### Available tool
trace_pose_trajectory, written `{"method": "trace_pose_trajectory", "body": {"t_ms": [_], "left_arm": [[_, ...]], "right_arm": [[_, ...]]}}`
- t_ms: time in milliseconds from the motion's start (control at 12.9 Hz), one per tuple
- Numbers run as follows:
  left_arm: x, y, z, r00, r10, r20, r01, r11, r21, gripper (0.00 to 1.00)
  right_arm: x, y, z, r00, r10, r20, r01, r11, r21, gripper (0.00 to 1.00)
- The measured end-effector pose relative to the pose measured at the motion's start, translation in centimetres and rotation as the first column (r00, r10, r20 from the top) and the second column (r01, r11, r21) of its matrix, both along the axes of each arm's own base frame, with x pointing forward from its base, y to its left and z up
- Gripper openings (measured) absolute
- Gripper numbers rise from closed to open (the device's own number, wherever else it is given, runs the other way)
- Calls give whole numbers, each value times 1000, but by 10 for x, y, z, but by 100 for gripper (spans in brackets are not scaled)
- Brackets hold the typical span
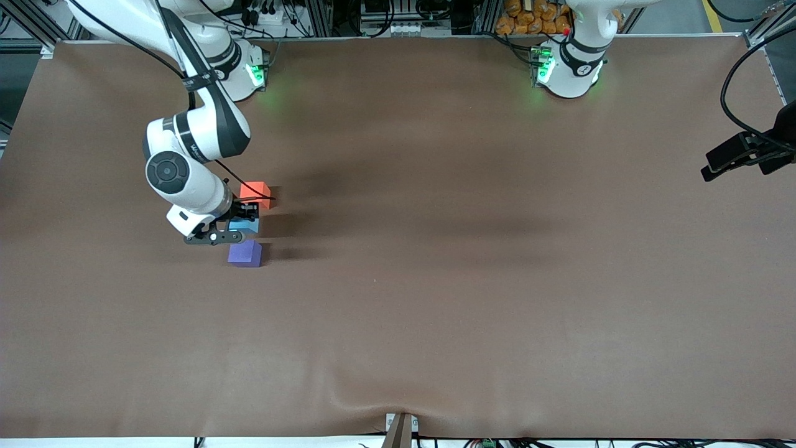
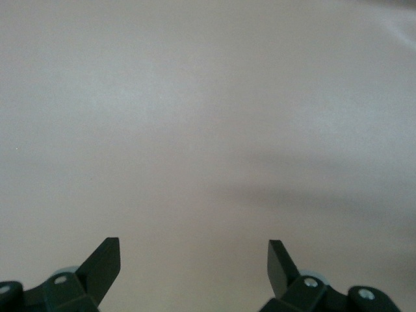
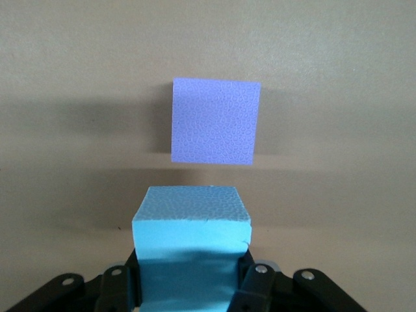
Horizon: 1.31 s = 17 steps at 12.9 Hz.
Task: Place blue block between orange and purple blocks
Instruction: 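Lower the light-blue cube between the orange and purple cubes, release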
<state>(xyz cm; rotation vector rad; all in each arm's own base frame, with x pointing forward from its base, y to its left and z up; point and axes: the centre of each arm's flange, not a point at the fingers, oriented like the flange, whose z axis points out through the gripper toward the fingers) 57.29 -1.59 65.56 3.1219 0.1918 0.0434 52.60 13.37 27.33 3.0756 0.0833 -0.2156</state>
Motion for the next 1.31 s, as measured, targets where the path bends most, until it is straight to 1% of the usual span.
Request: {"method": "trace_pose_trajectory", "body": {"t_ms": [464,618,773,1314], "left_arm": [[-1,-5,-1,1000,-10,-5,10,1000,-1,100],[-1,-5,-1,1000,-10,-9,10,1000,0,100],[-3,-6,1,1000,-10,-9,10,1000,0,100],[-6,-4,3,1000,-8,-19,8,1000,1,100]], "right_arm": [[-11,-1,-28,1000,3,13,-3,1000,12,54],[-13,-1,-37,1000,3,8,-3,1000,14,54],[-12,-1,-45,1000,2,20,-2,1000,21,54],[-11,-15,-62,1000,-28,6,28,999,23,54]]}}
